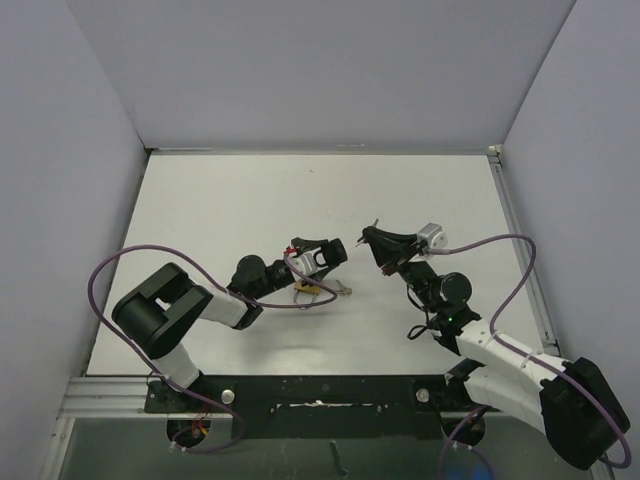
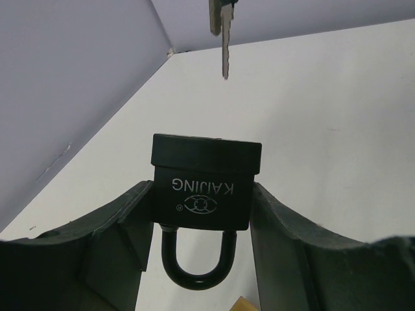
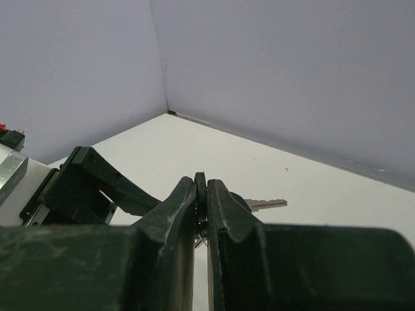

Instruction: Unlock with the key

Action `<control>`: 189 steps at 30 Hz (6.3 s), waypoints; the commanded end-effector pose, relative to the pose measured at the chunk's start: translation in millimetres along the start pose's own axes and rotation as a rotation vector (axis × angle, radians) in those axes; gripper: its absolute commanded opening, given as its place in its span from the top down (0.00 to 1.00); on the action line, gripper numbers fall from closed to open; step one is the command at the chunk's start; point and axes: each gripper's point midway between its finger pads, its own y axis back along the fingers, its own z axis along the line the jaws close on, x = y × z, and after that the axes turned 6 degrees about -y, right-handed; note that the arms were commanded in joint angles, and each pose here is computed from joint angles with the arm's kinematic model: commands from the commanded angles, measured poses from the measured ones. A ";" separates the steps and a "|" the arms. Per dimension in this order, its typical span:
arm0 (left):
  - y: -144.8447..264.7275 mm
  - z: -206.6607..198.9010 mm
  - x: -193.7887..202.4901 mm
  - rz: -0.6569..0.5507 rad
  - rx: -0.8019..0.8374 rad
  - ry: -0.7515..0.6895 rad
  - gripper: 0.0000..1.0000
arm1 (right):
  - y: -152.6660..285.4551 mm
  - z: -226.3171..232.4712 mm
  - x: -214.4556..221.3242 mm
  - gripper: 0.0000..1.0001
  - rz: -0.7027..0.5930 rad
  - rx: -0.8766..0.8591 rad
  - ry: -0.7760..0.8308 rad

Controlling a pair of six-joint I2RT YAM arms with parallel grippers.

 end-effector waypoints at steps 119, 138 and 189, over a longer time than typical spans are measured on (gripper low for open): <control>-7.6 90.0 -177.0 -0.442 -0.325 -0.036 1.00 | -23.5 -13.1 62.7 1.00 0.176 0.147 -0.346; -8.2 104.0 -181.7 -0.453 -0.387 0.000 1.00 | -29.6 2.4 71.9 1.00 0.224 0.071 -0.398; -4.0 181.2 -206.3 -0.535 -0.563 0.009 1.00 | -23.6 13.0 133.9 1.00 0.575 0.107 -0.580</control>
